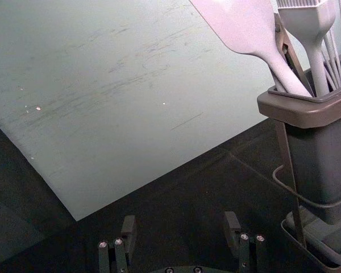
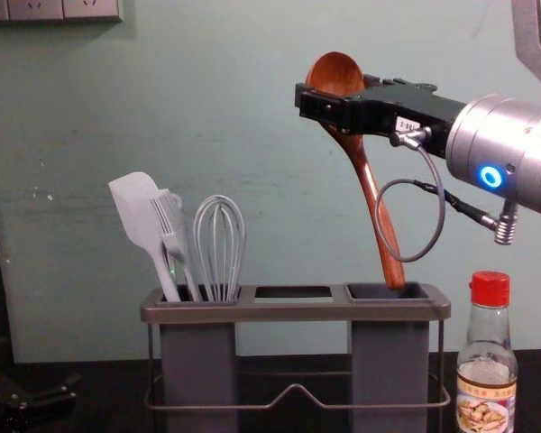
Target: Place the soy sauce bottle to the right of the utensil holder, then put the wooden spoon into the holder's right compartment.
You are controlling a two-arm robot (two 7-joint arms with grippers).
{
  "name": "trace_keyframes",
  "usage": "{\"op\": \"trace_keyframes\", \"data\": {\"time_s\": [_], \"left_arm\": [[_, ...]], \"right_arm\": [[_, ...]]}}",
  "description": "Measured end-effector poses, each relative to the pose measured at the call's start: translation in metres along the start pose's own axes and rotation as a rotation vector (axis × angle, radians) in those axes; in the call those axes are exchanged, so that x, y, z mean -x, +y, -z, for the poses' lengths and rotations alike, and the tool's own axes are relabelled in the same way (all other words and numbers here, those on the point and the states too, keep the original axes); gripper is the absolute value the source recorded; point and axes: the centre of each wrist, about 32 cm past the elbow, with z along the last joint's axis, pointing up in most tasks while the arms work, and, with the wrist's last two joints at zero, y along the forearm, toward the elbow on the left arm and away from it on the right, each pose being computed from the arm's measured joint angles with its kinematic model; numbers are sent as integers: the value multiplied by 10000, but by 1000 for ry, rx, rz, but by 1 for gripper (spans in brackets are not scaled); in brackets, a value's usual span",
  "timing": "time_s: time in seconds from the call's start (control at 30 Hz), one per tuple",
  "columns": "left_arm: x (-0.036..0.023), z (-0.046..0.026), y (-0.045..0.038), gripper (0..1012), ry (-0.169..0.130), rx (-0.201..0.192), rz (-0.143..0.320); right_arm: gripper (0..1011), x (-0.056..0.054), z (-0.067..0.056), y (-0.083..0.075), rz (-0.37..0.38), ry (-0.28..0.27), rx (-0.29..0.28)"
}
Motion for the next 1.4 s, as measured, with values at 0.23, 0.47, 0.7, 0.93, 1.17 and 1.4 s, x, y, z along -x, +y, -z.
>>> {"op": "trace_keyframes", "data": {"time_s": [0.23,0.47,0.7,0.93,1.17,1.4], "left_arm": [[0,0,0,1005,0,0,0],[0,0,0,1005,0,0,0],[0,0,0,1005,0,0,0],[0,0,0,1005,0,0,0],[0,0,0,1005,0,0,0],[0,0,0,1005,0,0,0]], "right_arm": [[837,-8,48,11,-8,-7,8],[837,5,127,7,-27,-9,19],[837,23,207,-14,-36,-1,33],[838,53,297,-98,-34,6,50],[838,67,367,-196,-25,11,66],[837,85,446,-294,-20,20,78]]}}
